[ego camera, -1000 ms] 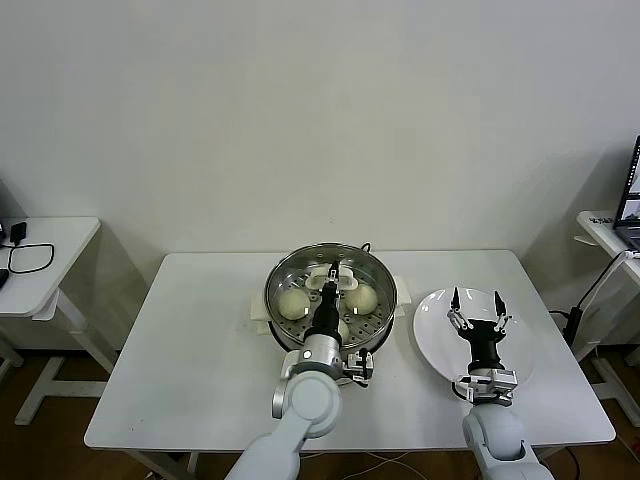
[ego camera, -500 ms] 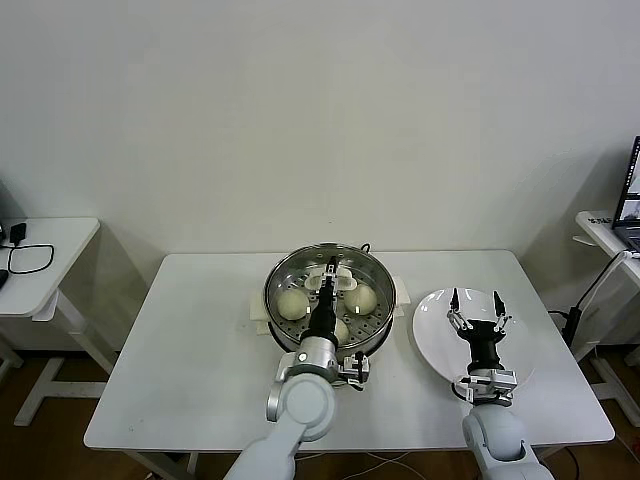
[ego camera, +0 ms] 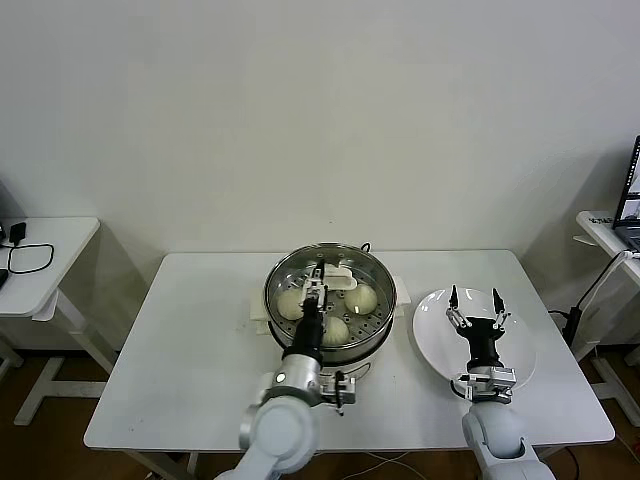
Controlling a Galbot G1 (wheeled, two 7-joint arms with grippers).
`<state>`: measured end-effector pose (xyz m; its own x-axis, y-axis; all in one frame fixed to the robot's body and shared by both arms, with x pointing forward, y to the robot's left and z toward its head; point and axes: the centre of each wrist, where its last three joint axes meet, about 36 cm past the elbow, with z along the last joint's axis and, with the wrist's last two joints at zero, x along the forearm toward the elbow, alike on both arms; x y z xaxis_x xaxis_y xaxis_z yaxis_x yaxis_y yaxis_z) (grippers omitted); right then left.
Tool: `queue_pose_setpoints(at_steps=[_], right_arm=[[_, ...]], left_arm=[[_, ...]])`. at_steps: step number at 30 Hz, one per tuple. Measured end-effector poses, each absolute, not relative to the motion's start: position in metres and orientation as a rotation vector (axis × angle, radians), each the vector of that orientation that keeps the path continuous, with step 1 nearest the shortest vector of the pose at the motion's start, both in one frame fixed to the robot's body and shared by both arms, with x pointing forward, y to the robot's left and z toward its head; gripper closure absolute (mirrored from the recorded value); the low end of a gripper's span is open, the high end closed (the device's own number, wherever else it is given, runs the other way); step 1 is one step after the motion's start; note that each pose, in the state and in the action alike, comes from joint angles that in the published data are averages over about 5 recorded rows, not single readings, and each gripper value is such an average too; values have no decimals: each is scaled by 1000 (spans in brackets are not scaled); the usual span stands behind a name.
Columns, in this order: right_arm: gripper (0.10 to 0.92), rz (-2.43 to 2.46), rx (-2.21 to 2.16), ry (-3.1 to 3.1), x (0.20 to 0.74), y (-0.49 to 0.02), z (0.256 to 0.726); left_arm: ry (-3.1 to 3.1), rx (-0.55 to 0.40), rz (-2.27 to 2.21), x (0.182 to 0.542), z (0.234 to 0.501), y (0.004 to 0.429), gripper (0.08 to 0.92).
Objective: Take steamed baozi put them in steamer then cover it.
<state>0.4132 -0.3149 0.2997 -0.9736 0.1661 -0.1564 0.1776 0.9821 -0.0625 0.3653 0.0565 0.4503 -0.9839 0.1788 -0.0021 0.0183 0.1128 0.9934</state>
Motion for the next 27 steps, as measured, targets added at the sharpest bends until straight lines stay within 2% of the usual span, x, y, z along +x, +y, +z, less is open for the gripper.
queue_pose_setpoints(at_steps=[4, 8, 12, 20, 27], right_arm=[[200, -113, 240, 3009, 408, -314, 300], [200, -107, 223, 3048, 403, -314, 301], [200, -71, 203, 3083, 397, -315, 304], [200, -1, 168, 3119, 388, -318, 308], [200, 42, 147, 3137, 380, -316, 307]], left_arm=[[2356, 176, 1862, 357, 467, 81, 185], [2501, 117, 1651, 364, 480, 113, 177], [2659, 48, 1421, 381, 479, 152, 177], [2947, 34, 944, 410, 439, 230, 177], [3056, 86, 630, 412, 397, 266, 177]])
